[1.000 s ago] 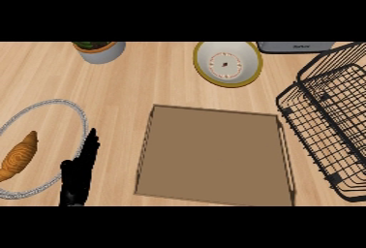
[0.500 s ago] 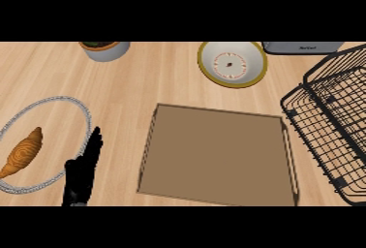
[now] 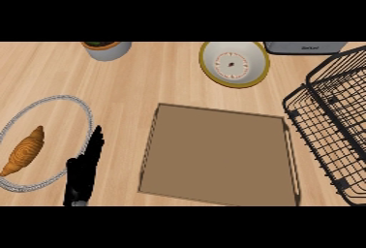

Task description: Pick the eggplant from the tray and place it in the tiered basket

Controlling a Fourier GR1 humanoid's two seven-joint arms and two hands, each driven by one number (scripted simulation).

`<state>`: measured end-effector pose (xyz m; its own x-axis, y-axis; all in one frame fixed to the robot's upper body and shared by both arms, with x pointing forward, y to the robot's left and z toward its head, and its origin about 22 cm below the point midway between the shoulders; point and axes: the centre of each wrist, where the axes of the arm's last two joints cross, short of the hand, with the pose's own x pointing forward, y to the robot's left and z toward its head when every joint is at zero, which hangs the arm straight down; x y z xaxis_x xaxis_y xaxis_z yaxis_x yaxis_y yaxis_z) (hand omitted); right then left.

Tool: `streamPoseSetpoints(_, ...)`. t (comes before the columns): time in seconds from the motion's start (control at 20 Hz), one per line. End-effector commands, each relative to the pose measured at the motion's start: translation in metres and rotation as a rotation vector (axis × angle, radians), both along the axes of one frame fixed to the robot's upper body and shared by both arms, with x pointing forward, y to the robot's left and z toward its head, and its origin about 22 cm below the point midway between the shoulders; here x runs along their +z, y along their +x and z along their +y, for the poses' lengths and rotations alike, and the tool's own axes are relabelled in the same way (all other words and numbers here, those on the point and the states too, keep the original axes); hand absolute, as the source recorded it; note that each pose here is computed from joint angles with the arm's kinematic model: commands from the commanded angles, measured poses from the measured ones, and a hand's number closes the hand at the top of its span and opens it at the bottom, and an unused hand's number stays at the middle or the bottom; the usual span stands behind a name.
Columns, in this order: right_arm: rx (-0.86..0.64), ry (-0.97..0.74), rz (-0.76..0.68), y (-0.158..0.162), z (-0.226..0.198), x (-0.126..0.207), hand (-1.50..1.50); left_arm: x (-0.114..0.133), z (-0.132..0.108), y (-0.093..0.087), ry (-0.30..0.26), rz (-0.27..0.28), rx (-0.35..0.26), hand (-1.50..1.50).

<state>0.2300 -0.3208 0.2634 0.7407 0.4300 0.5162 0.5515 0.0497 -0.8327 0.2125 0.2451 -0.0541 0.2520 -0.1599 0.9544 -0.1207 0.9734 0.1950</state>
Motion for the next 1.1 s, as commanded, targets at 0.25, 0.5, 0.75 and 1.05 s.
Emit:
streamPoseSetpoints(0.25, -0.127, 0.107, 0.059, 0.049, -0.037, -0.04, 1.5, 0.002, 0.006, 0.003, -0.006, 0.013, 0.002, 0.0)
streamPoseSetpoints(0.5, -0.104, 0.173, -0.031, 0.059, -0.048, -0.067, 1.5, 0.02, -0.005, 0.015, 0.011, 0.006, -0.014, 0.0)
streamPoseSetpoints(0.75, -0.076, 0.384, -0.254, 0.063, -0.051, -0.071, -1.5, -0.002, 0.005, -0.006, -0.008, 0.014, 0.003, 0.0)
streamPoseSetpoints(1.05, -0.045, 0.371, -0.512, 0.055, -0.053, -0.087, -1.5, -0.002, 0.003, -0.001, 0.017, 0.008, 0.017, 0.0)
